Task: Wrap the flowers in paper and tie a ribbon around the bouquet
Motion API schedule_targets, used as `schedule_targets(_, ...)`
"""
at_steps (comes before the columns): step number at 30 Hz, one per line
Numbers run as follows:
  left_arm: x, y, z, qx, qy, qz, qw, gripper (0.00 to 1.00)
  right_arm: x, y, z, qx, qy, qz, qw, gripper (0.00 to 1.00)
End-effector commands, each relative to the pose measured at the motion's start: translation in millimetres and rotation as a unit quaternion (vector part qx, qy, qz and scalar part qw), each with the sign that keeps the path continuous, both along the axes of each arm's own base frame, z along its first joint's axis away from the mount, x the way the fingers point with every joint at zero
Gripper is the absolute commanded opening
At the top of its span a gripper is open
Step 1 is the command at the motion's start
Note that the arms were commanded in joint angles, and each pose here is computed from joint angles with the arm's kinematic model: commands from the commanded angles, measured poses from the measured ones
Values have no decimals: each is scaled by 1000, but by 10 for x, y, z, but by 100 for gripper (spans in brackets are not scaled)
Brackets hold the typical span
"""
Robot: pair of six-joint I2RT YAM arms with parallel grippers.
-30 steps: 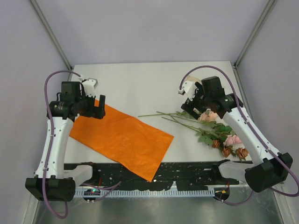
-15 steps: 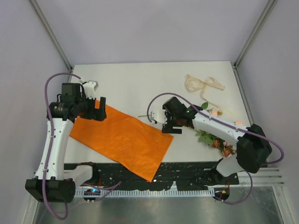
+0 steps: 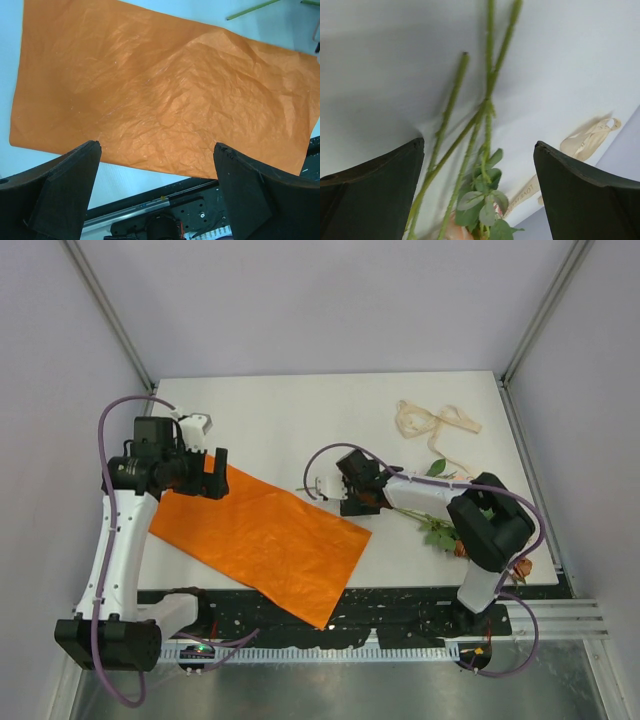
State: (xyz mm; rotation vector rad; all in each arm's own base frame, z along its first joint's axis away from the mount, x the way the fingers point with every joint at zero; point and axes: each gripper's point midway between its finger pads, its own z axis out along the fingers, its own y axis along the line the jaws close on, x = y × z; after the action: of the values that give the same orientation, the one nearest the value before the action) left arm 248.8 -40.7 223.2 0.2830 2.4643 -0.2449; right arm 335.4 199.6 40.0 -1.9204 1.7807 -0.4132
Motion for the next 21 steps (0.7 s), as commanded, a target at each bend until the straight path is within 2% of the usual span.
schedule_targets(1,16,-19,22,-8,-1,-2,1000,100,526,-137,-5,17,-32,-46,998,95)
schedule_targets(10,95,-34,-77,-10,20,-6,1000,100,1406,-1075,-42,0,-50,-157,986,95)
schedule_targets(15,124,-68,-214,-19,46,-9,999,100,1837,-1461,176,15,-76,-217,973,95)
schedule_targets(16,120,-76,-242,-22,52,-8,998,100,1991,-1536,351,28,-94,-230,968,95)
schedule_targets(17,120,-69,-274,-27,60,1,998,100,1958,-1567,305,34,-74,-244,966,95)
schedule_targets(18,113,-86,-310,-39,67,11,997,100,2066,-1570,486,52,-84,-251,963,96)
schedule_targets(20,121,17,-381,-95,78,67,990,100,1965,-1382,677,108,-48,-251,961,95)
schedule_targets(21,117,60,-411,-126,80,92,984,100,1810,-1191,765,158,-9,-244,957,95)
